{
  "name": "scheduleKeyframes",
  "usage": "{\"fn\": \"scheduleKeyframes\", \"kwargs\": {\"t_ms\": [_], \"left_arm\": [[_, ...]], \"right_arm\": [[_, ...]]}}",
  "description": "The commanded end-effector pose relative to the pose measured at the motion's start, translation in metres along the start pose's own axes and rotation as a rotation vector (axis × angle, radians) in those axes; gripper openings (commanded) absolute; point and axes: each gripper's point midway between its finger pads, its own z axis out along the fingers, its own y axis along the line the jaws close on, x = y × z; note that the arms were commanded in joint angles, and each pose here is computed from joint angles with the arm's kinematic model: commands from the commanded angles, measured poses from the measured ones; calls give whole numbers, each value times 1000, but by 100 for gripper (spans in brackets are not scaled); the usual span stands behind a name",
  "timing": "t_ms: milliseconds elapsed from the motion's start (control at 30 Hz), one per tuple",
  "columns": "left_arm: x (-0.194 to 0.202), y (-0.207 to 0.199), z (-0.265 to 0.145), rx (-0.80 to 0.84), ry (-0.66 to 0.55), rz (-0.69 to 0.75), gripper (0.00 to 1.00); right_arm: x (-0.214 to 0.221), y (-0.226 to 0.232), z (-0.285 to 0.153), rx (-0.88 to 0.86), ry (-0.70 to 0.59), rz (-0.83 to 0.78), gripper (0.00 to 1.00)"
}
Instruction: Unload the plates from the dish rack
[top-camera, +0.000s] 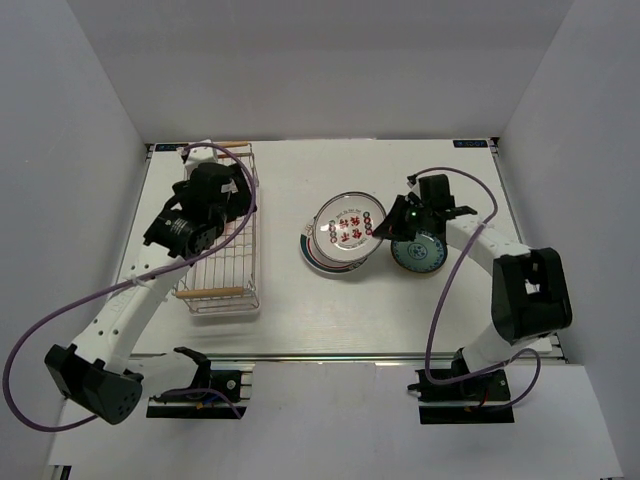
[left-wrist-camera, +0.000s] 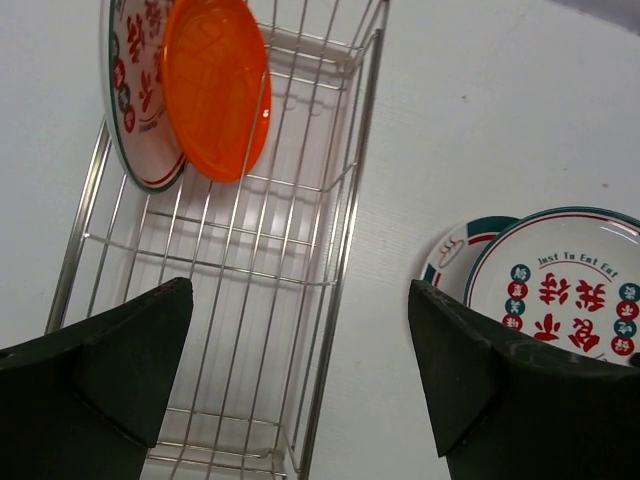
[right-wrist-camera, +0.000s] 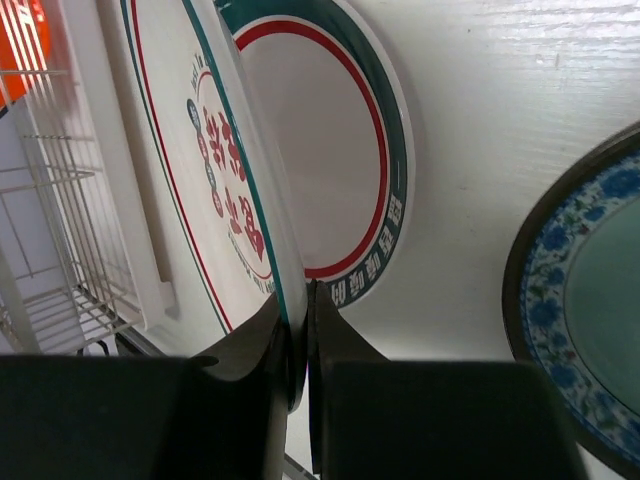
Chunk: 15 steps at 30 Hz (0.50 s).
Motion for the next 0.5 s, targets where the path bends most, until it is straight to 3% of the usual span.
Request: {"fn": "scheduleKeyframes", "kwargs": {"t_ms": [0, 200, 300, 433, 467], "left_arm": [[11, 18, 9, -110, 23, -4, 98], [19, 20, 15, -126, 30, -4, 98], [20, 17, 18, -115, 33, -4, 98], [23, 16, 20, -113, 39, -4, 98], [24, 16, 21, -113, 42, -2, 98]], "right_arm": [[-21, 27, 6, -42, -43, 1, 0], [-8, 21, 26, 16, -1, 11, 0], [-1, 15, 37, 43, 36, 24, 6], [4, 13, 40, 75, 52, 23, 38], [5, 13, 39, 80, 56, 15, 42]]}}
